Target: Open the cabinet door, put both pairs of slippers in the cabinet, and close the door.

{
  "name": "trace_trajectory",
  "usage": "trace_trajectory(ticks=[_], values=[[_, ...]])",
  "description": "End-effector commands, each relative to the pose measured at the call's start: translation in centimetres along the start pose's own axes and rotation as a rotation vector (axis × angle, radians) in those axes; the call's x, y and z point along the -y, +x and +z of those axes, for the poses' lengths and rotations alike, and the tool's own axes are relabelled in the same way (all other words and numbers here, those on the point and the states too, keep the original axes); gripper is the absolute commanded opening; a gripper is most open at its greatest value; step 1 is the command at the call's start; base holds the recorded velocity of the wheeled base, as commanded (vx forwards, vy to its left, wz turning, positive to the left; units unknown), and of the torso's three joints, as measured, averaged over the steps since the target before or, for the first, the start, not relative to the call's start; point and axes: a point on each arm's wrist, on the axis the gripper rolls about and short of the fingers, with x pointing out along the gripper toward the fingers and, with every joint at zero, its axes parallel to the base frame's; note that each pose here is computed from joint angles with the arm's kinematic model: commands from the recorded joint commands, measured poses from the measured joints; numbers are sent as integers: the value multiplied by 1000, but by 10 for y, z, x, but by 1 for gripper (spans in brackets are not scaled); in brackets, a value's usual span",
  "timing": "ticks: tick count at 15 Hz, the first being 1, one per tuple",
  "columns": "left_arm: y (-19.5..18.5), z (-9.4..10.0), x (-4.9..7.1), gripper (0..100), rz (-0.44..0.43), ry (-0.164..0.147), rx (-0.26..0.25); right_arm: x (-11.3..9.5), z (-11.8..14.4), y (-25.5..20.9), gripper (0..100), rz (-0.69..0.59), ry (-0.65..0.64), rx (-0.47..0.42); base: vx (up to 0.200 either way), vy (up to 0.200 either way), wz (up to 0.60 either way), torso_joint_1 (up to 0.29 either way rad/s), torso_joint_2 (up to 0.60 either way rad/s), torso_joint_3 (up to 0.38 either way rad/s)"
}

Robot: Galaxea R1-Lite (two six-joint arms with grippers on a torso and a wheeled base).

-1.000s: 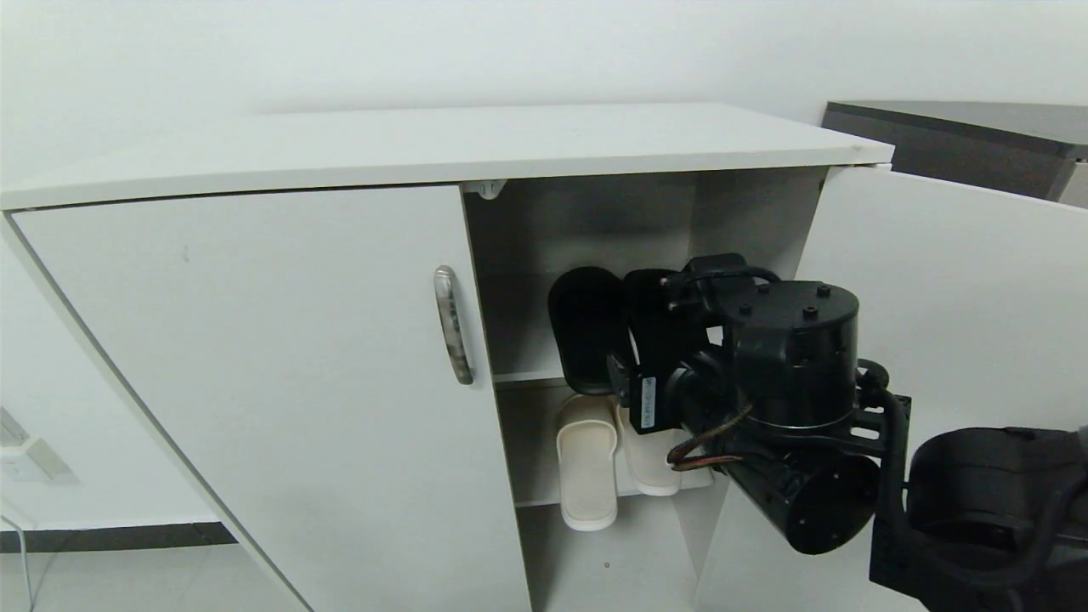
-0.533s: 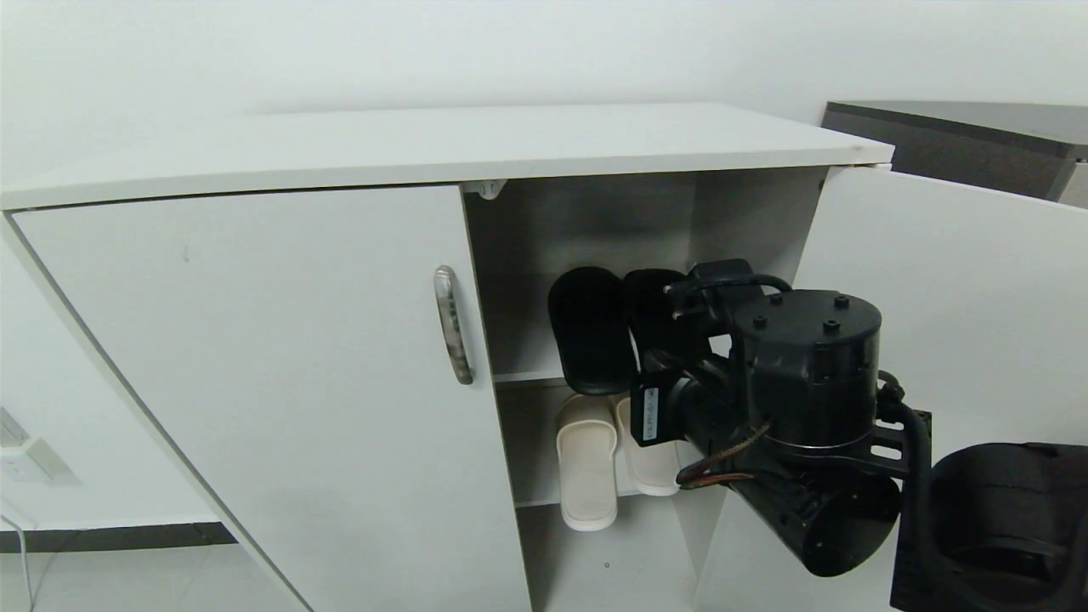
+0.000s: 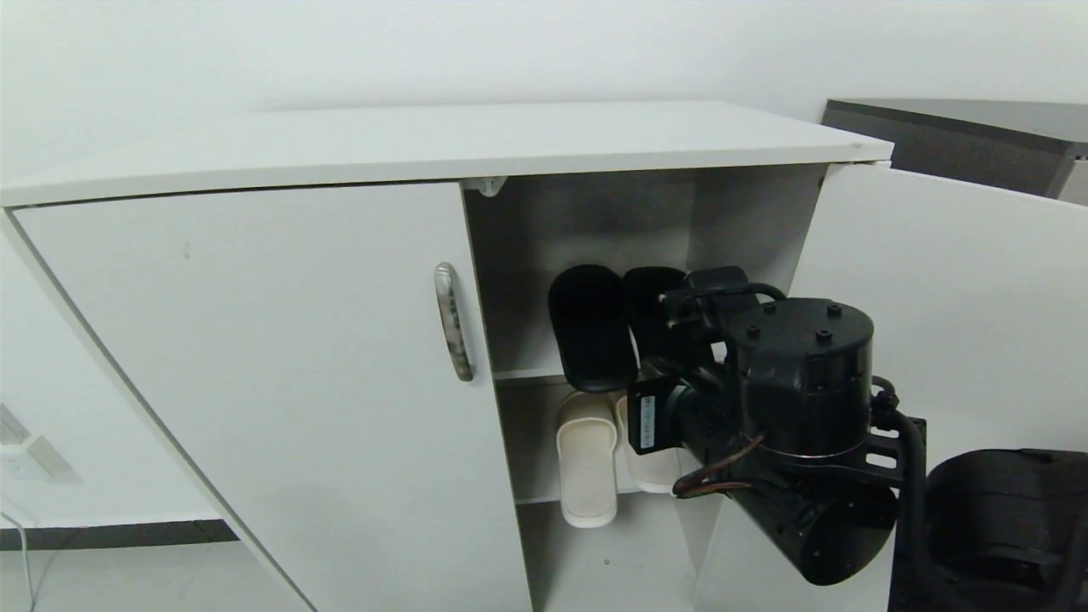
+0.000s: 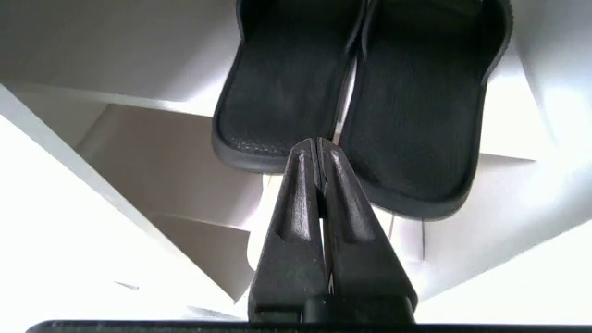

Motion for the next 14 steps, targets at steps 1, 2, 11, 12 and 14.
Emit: trace_trajectory(ticks=[1,2,11,12,14], values=[[0,0,0,0,0,0,-1,-2,-2,0,0,4,-4,-5,-200,0,0,17,2,-7],[0,0,0,0,0,0,-1,-2,-3,0,0,4,-5,-6,-200,0,0,2,7,7],[0,0,0,0,0,-2,-1,-1,-6,0,0,9,-12,-16,-200,0,0,2,2,2],[0,0,0,0,0,-2,-1,-2,-7,0,0,13,-14,-19,-200,0,0,2,2,-2],[0,0,0,0,0,-2,-1,-1,-8,0,0,12,-16,-22,-200,0,0,0,5,-2]])
